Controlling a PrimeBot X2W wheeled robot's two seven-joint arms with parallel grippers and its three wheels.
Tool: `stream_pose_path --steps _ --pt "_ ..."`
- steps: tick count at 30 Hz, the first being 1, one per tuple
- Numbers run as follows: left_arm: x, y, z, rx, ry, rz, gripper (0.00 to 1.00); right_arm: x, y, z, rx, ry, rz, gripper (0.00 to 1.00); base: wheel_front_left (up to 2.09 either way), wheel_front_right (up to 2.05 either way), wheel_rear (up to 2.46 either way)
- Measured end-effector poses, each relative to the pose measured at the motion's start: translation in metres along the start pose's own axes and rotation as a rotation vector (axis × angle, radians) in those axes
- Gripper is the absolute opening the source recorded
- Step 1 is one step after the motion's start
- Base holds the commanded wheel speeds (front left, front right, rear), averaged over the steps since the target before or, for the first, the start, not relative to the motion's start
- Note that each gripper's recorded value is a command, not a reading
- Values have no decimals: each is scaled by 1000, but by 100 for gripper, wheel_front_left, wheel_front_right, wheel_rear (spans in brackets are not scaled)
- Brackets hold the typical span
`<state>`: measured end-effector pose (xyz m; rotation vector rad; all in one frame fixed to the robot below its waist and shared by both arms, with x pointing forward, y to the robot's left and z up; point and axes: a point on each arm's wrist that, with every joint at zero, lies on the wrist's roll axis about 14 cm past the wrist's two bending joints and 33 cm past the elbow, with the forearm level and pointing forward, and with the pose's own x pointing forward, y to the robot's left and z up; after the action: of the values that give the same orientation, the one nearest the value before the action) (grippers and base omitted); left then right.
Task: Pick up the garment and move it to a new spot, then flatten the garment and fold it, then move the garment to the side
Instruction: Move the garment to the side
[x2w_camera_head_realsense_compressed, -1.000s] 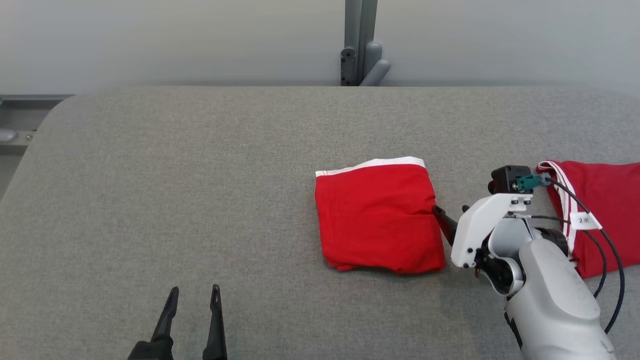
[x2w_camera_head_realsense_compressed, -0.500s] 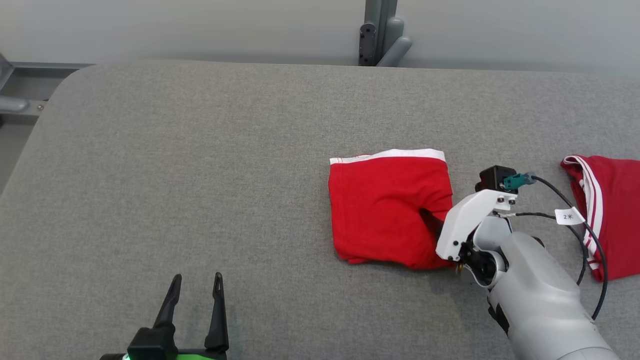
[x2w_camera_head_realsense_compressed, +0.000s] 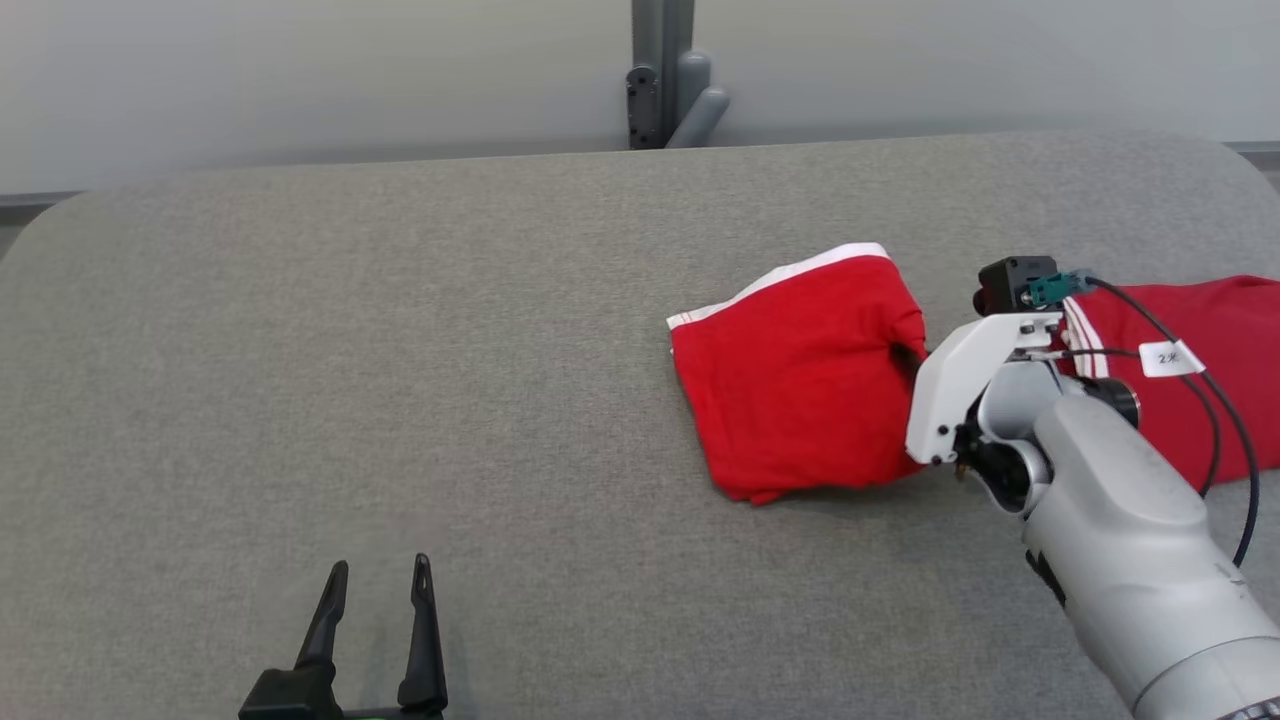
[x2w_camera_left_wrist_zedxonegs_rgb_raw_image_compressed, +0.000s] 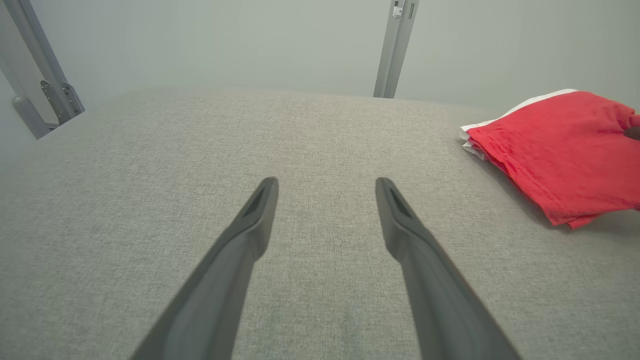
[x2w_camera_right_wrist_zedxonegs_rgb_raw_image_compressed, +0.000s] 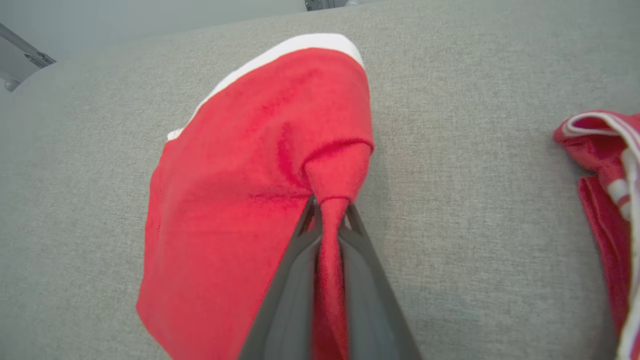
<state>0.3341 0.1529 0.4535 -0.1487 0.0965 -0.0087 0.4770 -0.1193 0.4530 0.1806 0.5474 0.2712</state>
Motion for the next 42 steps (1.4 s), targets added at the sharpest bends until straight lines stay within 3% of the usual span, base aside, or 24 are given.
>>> stream_pose_path --steps 8,15,22,33,34,35,36,42 --pt "16 -30 3 -31 -8 -93 100 -49 -69 44 -81 -44 -129 0 0 0 0" --pt "30 -47 3 -48 -5 -146 100 -89 -132 64 -58 -46 -268 0 0 0 0" --pt "34 -41 -3 -45 12 -137 100 -102 -179 55 -31 7 -408 0 0 0 0" --pt "41 -19 -7 -20 19 -91 100 -101 -236 37 -93 69 -620 2 0 0 0" --pt "41 -17 -8 -20 24 -87 100 -99 -238 33 -105 75 -633 27 0 0 0" --pt "41 -15 -10 -19 29 -80 100 -99 -242 30 -120 84 -651 71 0 0 0" --pt "40 -12 -11 -19 34 -72 100 -100 -247 28 -128 89 -671 100 0 0 0" --pt "38 -5 -15 -17 46 -49 100 -87 -240 30 -146 -13 -679 100 0 0 0"
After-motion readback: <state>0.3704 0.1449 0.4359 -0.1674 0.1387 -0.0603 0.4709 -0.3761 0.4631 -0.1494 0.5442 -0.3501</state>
